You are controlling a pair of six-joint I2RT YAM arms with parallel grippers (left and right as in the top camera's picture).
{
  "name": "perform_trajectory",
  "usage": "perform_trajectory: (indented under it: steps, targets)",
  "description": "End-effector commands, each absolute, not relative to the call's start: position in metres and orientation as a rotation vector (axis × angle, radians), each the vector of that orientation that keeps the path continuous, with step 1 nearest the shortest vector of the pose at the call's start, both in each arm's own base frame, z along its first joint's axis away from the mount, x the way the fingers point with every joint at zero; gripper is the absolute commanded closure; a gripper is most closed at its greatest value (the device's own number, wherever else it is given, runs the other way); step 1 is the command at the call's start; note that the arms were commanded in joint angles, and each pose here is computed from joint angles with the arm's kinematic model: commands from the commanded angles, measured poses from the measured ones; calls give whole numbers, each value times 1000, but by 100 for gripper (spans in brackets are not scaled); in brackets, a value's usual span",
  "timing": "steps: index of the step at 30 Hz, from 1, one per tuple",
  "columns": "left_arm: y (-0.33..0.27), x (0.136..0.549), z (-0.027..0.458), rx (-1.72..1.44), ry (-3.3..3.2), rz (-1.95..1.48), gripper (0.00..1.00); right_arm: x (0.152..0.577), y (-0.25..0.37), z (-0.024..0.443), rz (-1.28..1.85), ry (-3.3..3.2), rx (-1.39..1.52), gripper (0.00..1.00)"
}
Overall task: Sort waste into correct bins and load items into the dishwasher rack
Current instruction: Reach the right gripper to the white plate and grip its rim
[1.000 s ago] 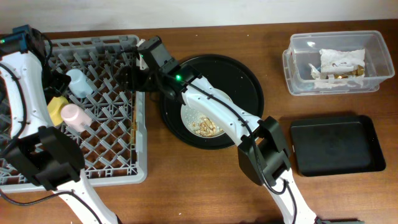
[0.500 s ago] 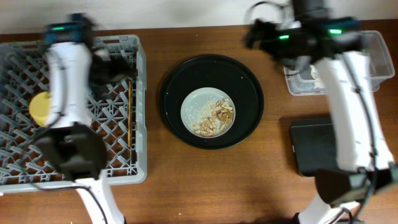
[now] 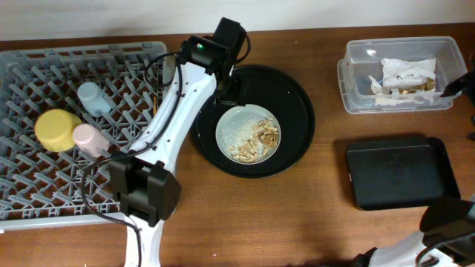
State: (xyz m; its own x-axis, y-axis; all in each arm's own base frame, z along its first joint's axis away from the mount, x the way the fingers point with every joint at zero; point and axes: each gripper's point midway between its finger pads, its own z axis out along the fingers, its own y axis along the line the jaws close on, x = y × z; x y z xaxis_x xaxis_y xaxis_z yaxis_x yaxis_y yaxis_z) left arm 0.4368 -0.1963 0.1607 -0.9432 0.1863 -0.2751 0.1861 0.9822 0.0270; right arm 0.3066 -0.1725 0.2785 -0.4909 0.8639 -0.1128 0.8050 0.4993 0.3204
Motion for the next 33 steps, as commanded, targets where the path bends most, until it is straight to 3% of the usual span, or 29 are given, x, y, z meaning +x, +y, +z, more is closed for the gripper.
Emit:
perform_trajectory:
  steps: [1, 5, 9, 10, 11, 13, 14, 15, 19, 20, 25, 28, 33]
  targets:
    - [-180, 448, 138, 213, 2891, 42, 6, 292, -148, 326, 385, 2452, 1105, 2]
    - [-162, 462, 125, 148, 2908, 46, 7, 259, -95, 385, 310, 2362, 793, 2]
    - [-118, 479, 163, -109, 2857, 23, 18, 269, -30, 390, 407, 2439, 504, 1]
    - [-96, 483, 177, -218, 2833, 18, 19, 273, -10, 388, 439, 2468, 415, 3]
    - [-61, 486, 194, -393, 2797, 13, 19, 284, 22, 386, 488, 2502, 262, 15]
    - [3, 481, 214, -693, 2733, 12, 19, 306, 65, 380, 553, 2518, 82, 21]
    - [37, 471, 215, -846, 2723, -17, 7, 327, 101, 370, 619, 2542, 19, 20]
    - [58, 463, 213, -934, 2728, -59, 0, 340, 129, 356, 651, 2572, -43, 17]
    - [117, 444, 209, -1134, 2693, -62, 1, 396, 206, 258, 518, 2764, -26, 29]
    - [135, 439, 209, -1189, 2667, -55, 1, 409, 249, 206, 509, 2830, -116, 41]
    - [170, 427, 209, -1296, 2615, -42, 1, 420, 318, 100, 406, 2917, -84, 43]
    - [176, 424, 209, -1315, 2606, -40, 1, 418, 325, 77, 94, 2829, -48, 56]
    - [176, 424, 209, -1315, 2606, -40, 1, 410, 331, 70, -91, 2741, -54, 58]
